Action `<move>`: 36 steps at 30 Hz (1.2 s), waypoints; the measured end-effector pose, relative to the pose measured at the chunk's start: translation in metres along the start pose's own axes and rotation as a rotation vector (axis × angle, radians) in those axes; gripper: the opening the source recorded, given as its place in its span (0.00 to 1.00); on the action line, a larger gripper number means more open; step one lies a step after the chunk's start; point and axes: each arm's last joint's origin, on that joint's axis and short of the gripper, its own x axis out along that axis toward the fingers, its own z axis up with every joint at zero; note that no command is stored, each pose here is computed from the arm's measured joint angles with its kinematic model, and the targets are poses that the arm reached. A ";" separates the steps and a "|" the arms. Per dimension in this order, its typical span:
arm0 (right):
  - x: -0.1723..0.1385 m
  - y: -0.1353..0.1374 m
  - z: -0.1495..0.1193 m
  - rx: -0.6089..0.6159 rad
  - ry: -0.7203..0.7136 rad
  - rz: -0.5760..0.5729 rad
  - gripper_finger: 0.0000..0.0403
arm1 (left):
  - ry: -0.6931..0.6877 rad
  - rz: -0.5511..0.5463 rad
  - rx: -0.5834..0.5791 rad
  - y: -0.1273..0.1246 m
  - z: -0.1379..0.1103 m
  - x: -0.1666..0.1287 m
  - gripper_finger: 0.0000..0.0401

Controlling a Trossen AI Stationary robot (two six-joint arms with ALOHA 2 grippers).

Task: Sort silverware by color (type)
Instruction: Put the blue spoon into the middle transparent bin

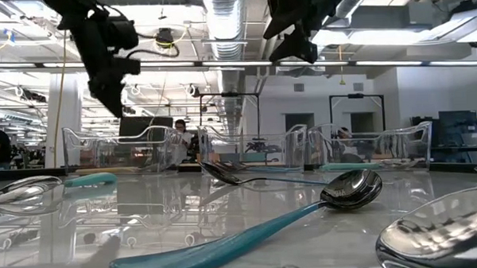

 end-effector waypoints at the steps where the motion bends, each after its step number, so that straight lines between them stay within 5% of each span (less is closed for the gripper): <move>1: 0.001 0.002 -0.001 -0.005 0.003 0.005 0.62 | -0.031 -0.066 -0.027 -0.006 0.002 -0.002 0.58; 6: 0.005 0.018 -0.007 -0.033 0.027 0.038 0.62 | -0.089 -0.383 -0.002 -0.053 0.008 -0.006 0.56; 12: 0.010 0.037 -0.016 -0.141 0.053 0.079 0.62 | -0.032 -0.552 0.268 -0.125 -0.006 -0.001 0.52; 18: 0.021 0.053 -0.034 -0.231 0.087 0.052 0.62 | -0.040 -0.599 0.684 -0.180 -0.038 -0.001 0.50; 21: 0.027 0.056 -0.044 -0.285 0.085 -0.033 0.62 | -0.074 -0.551 0.792 -0.194 -0.048 -0.001 0.50; 27: 0.051 0.049 -0.075 -0.382 0.041 -0.134 0.62 | -0.126 -0.472 0.731 -0.201 -0.048 -0.003 0.50; 36: 0.116 0.038 -0.116 -0.415 -0.028 -0.097 0.59 | -0.083 -0.465 0.684 -0.199 -0.050 -0.002 0.50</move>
